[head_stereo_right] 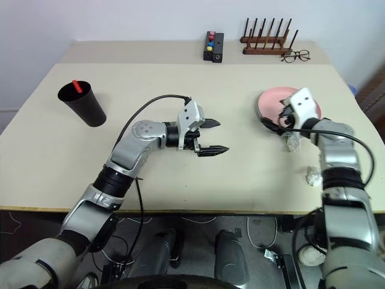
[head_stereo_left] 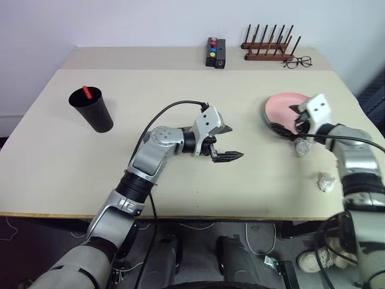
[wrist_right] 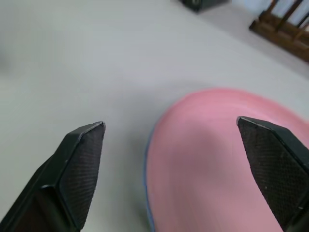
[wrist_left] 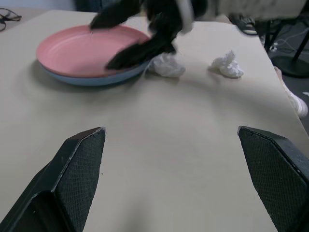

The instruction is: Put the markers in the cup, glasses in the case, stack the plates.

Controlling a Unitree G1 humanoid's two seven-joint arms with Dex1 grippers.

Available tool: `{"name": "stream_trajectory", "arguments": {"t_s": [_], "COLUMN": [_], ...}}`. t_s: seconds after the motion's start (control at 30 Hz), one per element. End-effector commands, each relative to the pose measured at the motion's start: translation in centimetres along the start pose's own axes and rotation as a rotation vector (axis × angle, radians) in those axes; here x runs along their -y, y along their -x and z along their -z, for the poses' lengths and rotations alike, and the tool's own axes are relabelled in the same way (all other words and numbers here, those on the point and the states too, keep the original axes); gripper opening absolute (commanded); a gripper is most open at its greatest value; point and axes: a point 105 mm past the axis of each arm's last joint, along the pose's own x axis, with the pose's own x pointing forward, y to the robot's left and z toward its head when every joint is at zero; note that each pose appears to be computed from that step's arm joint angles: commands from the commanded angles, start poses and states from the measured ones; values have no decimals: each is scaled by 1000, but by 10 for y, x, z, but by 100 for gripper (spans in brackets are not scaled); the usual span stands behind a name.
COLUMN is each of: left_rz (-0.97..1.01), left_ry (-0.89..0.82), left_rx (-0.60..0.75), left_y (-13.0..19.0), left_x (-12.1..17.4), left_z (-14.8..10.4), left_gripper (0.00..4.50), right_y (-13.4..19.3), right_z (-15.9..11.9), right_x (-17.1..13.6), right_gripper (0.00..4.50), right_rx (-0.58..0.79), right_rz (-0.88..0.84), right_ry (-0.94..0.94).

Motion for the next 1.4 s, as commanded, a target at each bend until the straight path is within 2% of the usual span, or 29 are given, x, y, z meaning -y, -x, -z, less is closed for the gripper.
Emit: {"name": "stream_trajectory", "arguments": {"t_s": [0.03,0.2,0.37,0.7,0.93,1.03,1.27,1.4], "left_rz": [57,148,180,184,169,163,154,142], "left_ry": [-42,-75,-97,-107,-110,-113,-115,-114], "left_rx": [30,-3,-21,-11,-14,-13,-16,-17], "left_y": [-5,-4,-3,-5,-3,-3,-3,-3], "left_x": [7,17,17,17,15,15,15,13], "left_z": [-10,-5,-2,-5,-4,-4,-3,-2], "left_gripper": [450,450,450,450,450,450,450,450], "right_y": [37,76,100,118,123,122,117,96], "right_z": [-15,12,40,89,105,108,107,85], "right_x": [-3,-15,-24,-30,-30,-32,-27,-7], "right_gripper": [446,446,446,446,446,361,14,14], "right_rx": [3,-157,-298,-480,-527,-528,-509,-354], "right_rz": [-63,-134,-164,-114,-101,-101,-63,30], "right_ry": [-32,-108,-200,-296,-289,-284,-234,-140]}}
